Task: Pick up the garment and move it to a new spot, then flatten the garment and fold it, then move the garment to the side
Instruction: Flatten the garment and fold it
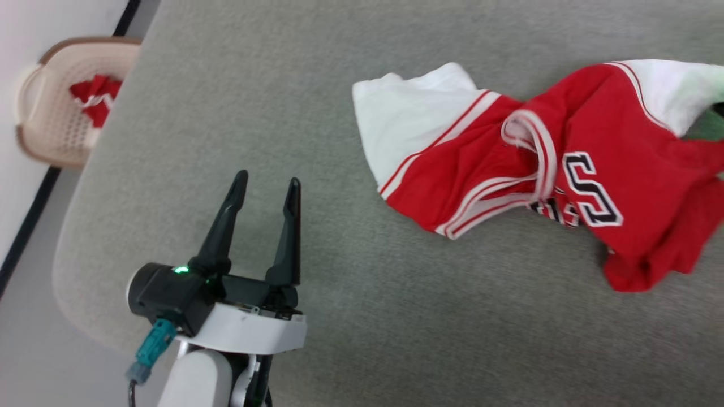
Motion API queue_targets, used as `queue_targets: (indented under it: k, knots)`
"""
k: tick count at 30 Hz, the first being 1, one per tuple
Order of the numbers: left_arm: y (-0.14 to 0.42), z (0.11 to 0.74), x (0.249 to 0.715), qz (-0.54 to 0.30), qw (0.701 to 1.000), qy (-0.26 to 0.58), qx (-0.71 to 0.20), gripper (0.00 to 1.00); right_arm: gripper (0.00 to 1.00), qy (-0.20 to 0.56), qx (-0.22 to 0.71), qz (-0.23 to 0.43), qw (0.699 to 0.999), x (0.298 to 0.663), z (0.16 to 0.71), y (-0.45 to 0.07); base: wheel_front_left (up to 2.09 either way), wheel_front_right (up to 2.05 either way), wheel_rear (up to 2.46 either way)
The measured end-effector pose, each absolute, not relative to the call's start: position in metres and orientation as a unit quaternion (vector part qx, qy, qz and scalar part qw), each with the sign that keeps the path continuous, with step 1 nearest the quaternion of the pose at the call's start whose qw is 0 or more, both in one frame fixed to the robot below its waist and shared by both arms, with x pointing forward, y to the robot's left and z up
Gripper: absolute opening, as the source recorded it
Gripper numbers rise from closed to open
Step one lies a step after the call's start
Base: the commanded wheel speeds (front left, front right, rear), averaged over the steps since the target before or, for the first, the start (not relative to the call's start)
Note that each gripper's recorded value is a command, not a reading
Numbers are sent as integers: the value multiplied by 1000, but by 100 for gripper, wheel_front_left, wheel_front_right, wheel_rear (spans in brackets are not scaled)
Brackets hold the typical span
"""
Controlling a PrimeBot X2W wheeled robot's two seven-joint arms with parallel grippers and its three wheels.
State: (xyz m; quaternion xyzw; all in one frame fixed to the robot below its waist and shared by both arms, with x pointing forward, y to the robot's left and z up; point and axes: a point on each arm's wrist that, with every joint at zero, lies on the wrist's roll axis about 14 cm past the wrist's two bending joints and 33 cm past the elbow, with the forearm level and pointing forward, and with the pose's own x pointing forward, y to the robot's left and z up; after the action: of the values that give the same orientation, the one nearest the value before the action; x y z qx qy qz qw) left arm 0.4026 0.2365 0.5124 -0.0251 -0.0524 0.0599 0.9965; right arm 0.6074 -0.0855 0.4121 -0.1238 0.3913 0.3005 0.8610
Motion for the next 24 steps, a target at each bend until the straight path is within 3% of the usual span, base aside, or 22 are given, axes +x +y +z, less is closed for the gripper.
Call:
queue_targets:
  k: [7,19,24]
  knots:
    - [226,515,406,42,997,-61,-26,100,0,363,-106,253,890,587,436,-160,0,0,0]
    - [199,516,413,-2,997,-68,-49,100,0,385,-3,129,914,504,435,-282,0,0,0]
    - [189,519,415,-18,996,-73,-55,100,0,381,0,72,922,481,434,-324,0,0,0]
